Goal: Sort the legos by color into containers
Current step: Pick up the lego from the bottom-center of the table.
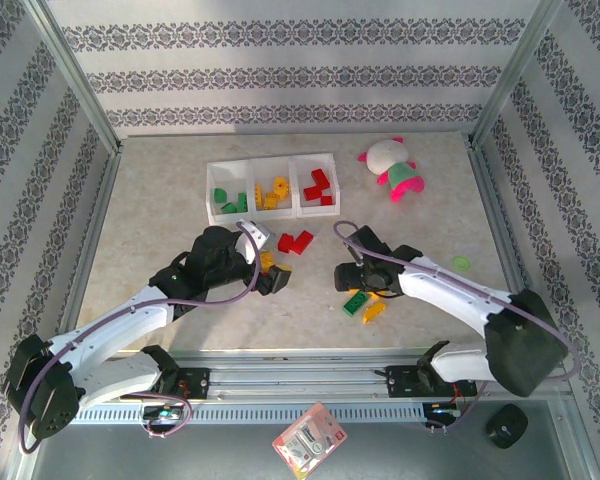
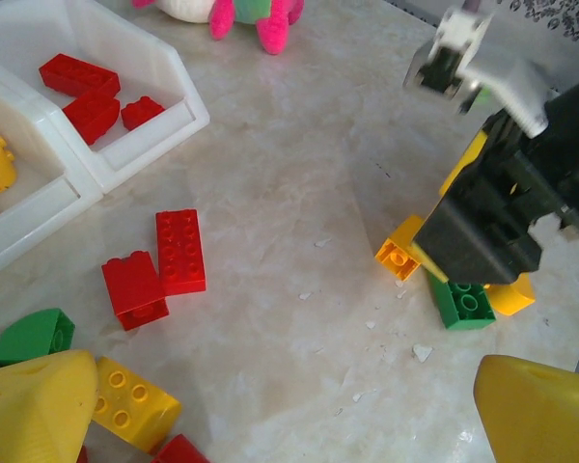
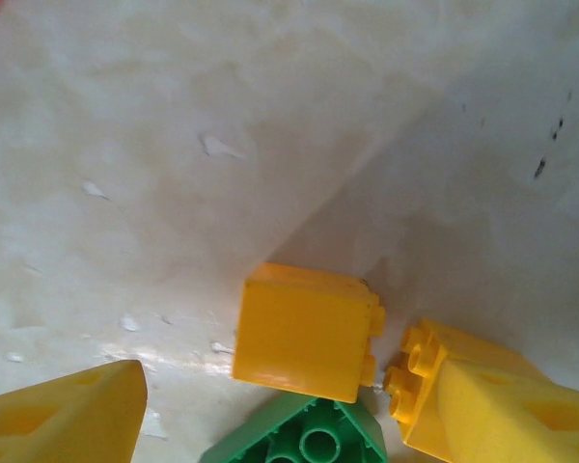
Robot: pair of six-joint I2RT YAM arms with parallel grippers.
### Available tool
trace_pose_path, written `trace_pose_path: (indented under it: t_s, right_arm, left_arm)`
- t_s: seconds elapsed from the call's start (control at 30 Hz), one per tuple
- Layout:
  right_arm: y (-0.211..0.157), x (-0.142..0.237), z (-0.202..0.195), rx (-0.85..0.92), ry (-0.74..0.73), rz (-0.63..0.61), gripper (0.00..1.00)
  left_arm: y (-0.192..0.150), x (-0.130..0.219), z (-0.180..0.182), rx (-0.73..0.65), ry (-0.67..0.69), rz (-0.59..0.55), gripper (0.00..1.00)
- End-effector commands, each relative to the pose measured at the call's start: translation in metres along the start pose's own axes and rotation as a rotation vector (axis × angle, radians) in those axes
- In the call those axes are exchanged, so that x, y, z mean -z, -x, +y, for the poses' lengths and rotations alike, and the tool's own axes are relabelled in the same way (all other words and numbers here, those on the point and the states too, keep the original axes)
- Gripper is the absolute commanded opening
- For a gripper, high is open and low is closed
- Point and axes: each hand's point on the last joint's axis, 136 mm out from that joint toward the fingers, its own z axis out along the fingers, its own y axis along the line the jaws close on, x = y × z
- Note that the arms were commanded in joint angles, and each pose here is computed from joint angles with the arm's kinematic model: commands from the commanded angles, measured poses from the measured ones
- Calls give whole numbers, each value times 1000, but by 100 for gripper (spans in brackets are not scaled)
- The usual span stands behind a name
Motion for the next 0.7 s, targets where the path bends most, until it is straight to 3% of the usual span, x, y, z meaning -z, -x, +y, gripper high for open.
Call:
trace_pose_path:
  t_s: [0.0,0.67]
  right_arm:
    - [0,-1,1,-18,-33,30,77]
    - [0,-28,16,4,-64,88,61]
  left_arm:
    - [19,4,-10,-32,-31,-61,99]
    - [9,4,-5,-29,-8,-63,99]
